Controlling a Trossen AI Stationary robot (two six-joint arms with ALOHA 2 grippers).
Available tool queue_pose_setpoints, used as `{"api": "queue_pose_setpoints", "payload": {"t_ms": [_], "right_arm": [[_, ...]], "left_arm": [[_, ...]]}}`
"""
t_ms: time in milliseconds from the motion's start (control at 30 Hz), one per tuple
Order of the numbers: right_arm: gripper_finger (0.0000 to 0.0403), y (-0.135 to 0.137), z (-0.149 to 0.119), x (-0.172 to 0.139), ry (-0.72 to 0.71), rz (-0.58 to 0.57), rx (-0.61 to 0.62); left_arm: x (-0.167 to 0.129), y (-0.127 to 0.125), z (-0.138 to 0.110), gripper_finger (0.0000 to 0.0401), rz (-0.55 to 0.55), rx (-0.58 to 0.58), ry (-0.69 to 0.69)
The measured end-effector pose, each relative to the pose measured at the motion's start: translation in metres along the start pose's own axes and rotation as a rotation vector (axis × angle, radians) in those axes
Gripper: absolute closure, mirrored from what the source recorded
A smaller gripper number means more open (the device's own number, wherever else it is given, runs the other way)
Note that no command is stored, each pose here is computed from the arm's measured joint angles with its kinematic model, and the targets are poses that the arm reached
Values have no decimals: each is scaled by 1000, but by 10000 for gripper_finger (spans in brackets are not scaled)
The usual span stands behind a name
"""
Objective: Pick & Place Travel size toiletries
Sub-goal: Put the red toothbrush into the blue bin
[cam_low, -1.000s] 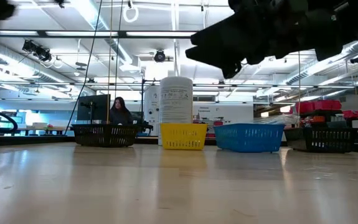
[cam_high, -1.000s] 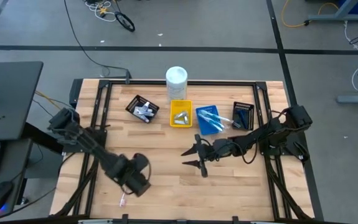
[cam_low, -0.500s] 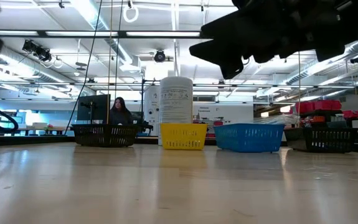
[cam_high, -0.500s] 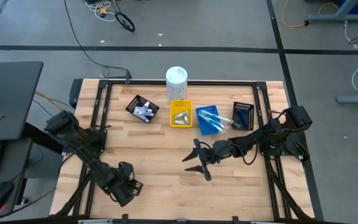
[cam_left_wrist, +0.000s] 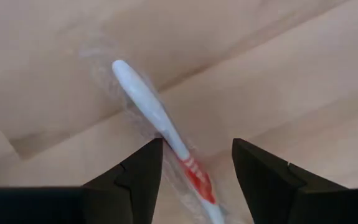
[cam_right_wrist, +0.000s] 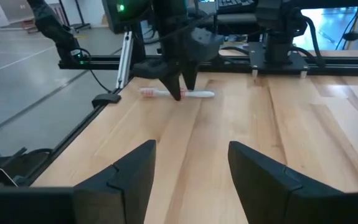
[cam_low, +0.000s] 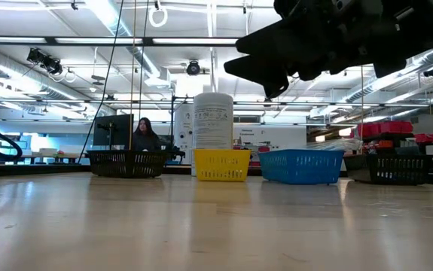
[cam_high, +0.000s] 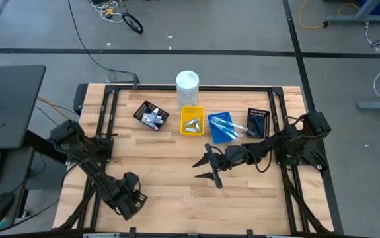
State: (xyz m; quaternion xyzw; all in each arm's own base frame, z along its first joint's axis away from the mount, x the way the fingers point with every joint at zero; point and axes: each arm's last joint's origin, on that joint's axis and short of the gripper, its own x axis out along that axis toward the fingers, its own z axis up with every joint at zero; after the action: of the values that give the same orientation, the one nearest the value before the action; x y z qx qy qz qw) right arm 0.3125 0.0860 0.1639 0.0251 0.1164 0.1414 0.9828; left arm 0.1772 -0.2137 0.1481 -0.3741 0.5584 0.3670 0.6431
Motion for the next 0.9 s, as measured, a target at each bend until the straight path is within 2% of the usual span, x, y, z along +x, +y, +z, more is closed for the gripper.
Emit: {"api": "queue_pose_setpoints", "payload": {"t_ms": [100,200,433,533,700,900], "right_arm": [[191,0,0,0,0,0,0],[191,0,0,0,-1,0,0],[191,0,1,0,-14,1,0],[191,0,2,0,-19,1,0],[191,0,2,0,-24,2,-1],[191,0,2,0,-23,2,19]], "left_arm": [[9,-2,-4,222,40,22,46],[14,-4,-5,264,57,39,46],[14,-6,1,374,-2,9,-76],[12,-12,8,381,-47,2,-193],[-11,-42,20,362,-214,101,-438],[-43,-77,52,378,-223,291,-612]]}}
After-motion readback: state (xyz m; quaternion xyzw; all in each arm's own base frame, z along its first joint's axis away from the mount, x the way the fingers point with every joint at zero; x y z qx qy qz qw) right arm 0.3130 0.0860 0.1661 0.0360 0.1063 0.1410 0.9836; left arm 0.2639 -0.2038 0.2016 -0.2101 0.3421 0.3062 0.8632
